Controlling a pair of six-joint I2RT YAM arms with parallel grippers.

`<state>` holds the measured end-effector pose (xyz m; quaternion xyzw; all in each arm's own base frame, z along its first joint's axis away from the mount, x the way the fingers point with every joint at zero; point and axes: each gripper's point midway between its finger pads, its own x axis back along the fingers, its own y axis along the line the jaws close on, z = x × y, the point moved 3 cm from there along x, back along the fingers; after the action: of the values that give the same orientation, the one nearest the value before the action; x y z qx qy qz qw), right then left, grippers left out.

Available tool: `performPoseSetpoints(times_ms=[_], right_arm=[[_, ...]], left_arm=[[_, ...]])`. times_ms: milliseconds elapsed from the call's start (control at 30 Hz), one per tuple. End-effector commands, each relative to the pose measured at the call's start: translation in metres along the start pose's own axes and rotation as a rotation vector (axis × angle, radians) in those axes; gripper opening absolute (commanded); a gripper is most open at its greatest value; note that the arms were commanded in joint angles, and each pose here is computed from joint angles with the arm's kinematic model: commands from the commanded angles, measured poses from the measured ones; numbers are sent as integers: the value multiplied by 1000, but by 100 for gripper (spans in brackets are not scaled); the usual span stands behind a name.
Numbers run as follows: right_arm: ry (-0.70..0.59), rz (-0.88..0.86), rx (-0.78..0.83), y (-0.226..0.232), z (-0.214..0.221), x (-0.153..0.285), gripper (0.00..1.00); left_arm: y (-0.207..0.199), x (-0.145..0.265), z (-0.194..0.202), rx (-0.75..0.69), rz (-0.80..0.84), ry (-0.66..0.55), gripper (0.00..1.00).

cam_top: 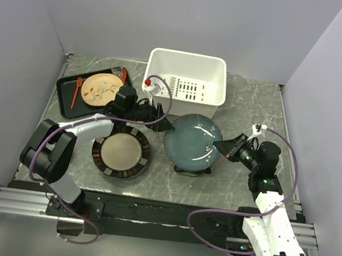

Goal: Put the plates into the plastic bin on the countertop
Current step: Pick up the plate at the center of the board.

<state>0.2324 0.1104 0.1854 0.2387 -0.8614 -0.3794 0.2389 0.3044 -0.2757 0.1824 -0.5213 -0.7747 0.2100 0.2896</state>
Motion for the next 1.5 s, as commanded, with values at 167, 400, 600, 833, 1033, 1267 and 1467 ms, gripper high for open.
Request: performPoseSetpoints(times_ms=[167,400,600,833,1033,1267,1467], right_arm=[[-95,-186,76,45,-29,7,0],[-97,-185,77,44,-28,6,0],[-99,-178,80,43,-28,6,0],[-99,-154,69,37,-27,5,0],[-108,-127,74,33,-28,4,0],[-119,-94,70,26,-30,1,48],[-104,-79,57,20,-29,-4,66]], left_arm=[[-23,-19,-4,-59,115,40,72],[-35,-29,2,-73,163,77,55],[-34,-35,8,-59,174,118,1],[-36,-35,11,-71,169,134,1],[-32,-33,9,-83,116,152,1],[-32,-30,2,-82,67,141,1],[-38,-32,-10,-52,69,127,1]])
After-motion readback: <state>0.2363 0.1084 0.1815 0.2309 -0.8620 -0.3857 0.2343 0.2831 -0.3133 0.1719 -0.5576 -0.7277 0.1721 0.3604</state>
